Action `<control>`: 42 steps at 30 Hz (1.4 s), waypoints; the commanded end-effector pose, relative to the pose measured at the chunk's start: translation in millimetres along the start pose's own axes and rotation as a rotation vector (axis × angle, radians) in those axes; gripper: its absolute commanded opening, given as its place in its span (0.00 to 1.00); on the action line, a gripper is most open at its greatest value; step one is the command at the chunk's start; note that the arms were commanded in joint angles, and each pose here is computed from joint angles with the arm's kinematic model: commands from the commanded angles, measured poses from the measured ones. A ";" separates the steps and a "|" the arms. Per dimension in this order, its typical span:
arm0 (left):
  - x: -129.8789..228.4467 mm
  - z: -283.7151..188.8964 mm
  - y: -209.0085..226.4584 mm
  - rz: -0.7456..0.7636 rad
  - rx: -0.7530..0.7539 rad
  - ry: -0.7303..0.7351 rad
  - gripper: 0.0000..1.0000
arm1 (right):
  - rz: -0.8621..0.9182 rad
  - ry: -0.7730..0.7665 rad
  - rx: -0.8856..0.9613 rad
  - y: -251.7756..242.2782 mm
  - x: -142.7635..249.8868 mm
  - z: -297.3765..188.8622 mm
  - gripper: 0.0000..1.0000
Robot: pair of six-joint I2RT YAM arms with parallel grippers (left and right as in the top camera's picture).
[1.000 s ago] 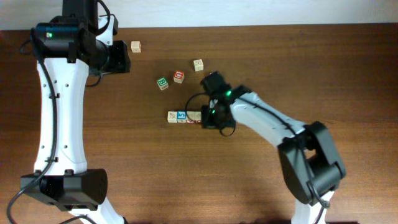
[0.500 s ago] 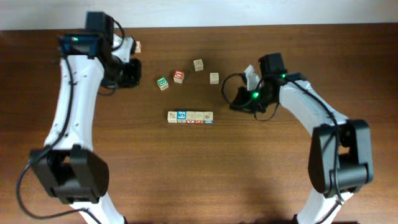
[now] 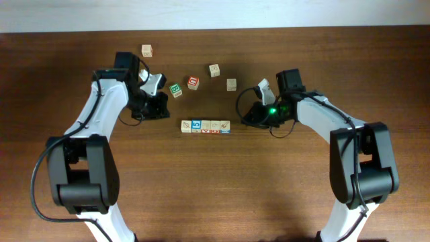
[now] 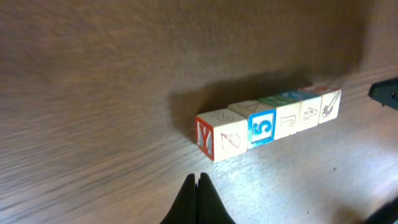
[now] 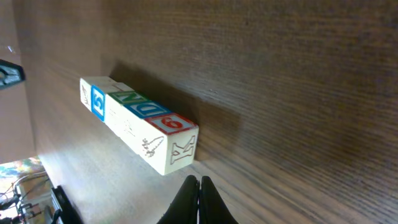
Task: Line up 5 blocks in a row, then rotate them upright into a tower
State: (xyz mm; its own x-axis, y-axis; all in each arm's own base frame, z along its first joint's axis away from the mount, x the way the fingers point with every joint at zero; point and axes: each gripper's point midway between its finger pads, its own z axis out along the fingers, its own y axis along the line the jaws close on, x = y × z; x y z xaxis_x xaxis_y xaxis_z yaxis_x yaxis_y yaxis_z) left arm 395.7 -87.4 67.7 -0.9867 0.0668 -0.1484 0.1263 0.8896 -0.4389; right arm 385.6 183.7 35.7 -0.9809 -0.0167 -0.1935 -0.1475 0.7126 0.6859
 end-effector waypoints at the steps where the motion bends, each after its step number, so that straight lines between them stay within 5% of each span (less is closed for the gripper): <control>1: 11.2 13.5 -4.4 0.005 0.071 0.025 0.00 | 0.013 0.018 -0.016 -5.6 11.3 9.7 0.04; 42: 17.3 63.2 3.6 -0.101 0.129 0.095 0.00 | 0.022 -0.011 -0.011 -15.2 15.6 16.6 0.05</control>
State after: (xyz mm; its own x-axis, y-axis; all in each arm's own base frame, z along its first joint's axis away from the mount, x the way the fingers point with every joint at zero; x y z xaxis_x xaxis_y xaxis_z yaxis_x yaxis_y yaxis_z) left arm 389.8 -106.2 10.3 -0.9987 0.0331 -0.0391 0.0489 0.8449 -0.5327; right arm 378.2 182.7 15.9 -0.9789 0.0088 -0.2040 -0.1381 0.7072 0.6934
